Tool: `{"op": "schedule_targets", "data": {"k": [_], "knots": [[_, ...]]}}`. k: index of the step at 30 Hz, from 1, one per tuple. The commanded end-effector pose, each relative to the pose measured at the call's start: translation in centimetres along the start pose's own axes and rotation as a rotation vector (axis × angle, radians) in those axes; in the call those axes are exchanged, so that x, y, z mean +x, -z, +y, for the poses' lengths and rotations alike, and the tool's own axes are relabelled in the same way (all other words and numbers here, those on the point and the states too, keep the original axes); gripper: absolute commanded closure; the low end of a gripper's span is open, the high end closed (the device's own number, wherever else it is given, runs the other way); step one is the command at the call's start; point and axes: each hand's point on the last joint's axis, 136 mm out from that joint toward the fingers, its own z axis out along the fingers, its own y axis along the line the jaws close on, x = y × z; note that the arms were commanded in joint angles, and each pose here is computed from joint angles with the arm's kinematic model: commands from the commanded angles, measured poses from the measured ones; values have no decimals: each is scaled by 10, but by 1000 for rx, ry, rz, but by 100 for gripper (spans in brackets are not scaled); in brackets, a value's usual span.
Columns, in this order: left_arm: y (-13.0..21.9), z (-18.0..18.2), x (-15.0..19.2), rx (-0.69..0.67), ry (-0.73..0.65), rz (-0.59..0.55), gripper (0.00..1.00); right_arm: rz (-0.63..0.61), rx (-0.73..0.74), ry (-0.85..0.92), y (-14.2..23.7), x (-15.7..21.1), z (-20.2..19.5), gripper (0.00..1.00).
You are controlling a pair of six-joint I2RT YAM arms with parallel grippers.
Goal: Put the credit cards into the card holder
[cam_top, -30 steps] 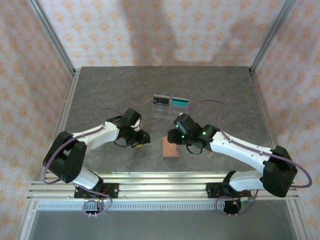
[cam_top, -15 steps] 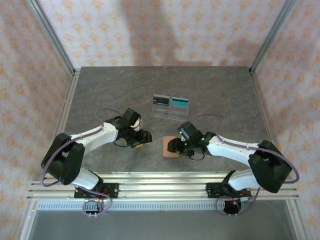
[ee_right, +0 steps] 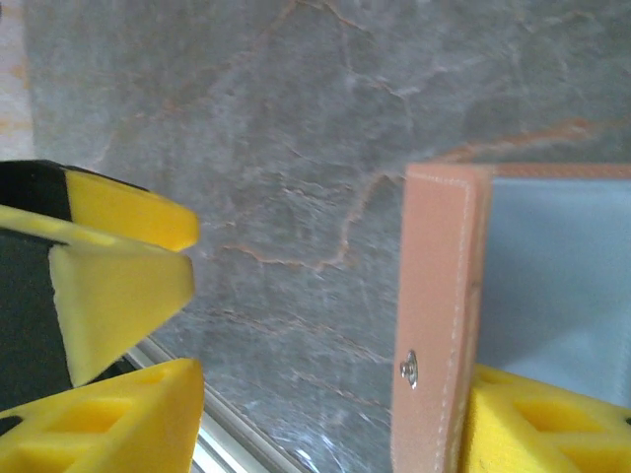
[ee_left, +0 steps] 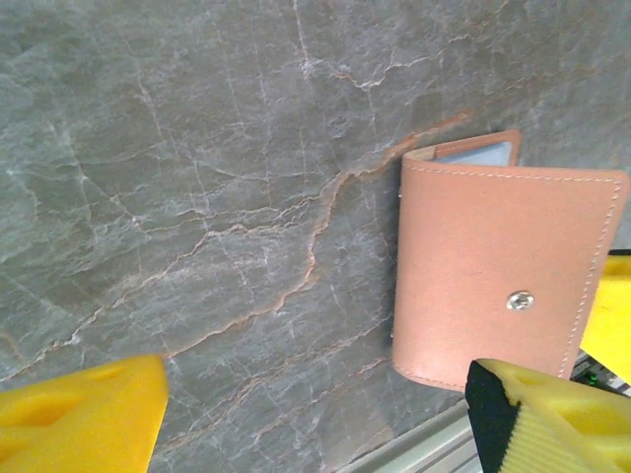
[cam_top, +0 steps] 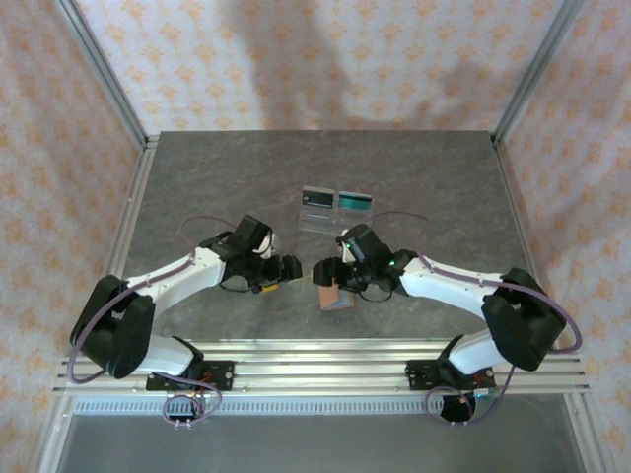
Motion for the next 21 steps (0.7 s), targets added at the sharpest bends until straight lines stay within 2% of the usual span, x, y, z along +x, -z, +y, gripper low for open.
{"op": "schedule_targets", "data": {"k": [1,6,9,10,14,18,21], "knots": [[10,1,-4,43,37,-27,18,-6,-62,5,-9,-9,12,36],[23,-6,-14,123,73,-47,20,2,-177,-62,-26,-12,26,44],[24,-11,-16,150,70,-38,20,21,-193,-66,-36,-9,30,61],[23,-12,-17,156,70,-35,20,33,-183,-56,-39,-7,31,65],[17,-14,-18,173,82,-15,23,53,-164,-28,-48,-1,35,64],[12,-18,-23,200,92,-11,27,67,-174,-20,-51,2,40,54],[7,-18,-25,199,104,-2,27,61,-179,-6,-48,1,45,52]]}}
